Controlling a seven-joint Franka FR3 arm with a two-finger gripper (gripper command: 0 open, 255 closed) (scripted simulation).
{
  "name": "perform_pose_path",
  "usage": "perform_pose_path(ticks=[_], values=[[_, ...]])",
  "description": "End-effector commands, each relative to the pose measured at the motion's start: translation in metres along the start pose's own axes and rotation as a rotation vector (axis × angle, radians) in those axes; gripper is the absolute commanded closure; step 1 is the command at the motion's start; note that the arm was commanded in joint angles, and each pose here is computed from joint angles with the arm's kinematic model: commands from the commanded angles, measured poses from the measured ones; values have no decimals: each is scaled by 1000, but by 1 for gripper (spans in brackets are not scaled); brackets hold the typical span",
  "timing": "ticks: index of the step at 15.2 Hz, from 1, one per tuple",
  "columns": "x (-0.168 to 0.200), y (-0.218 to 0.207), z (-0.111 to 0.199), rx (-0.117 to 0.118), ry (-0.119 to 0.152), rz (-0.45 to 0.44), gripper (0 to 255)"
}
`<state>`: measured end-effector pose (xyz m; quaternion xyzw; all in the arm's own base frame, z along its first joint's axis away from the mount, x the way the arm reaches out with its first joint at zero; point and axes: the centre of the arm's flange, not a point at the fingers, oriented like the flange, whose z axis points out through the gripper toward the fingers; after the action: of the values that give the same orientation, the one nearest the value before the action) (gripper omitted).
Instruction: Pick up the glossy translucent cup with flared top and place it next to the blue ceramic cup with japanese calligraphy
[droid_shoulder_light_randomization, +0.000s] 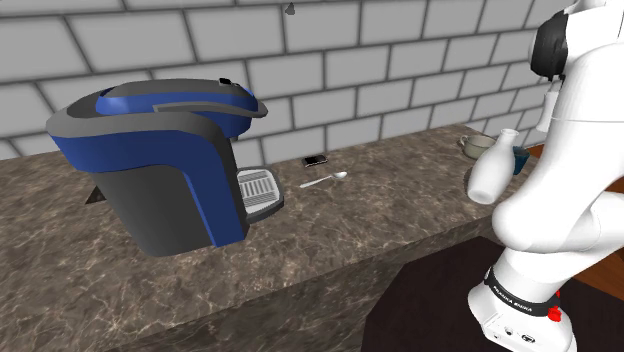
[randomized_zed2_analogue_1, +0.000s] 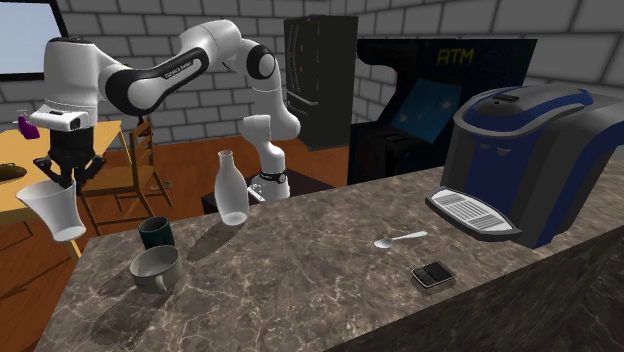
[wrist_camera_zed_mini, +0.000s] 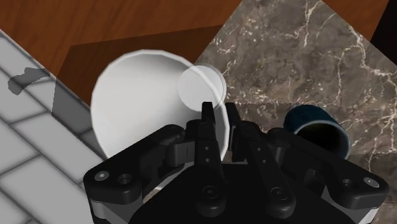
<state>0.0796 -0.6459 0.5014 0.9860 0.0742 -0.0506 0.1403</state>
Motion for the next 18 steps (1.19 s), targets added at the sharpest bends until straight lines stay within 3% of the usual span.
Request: perform_pose_path(ticks=[1,18], values=[[0,-4,10,-1,0,0,255],[11,-28,96,-1,0,0,255]])
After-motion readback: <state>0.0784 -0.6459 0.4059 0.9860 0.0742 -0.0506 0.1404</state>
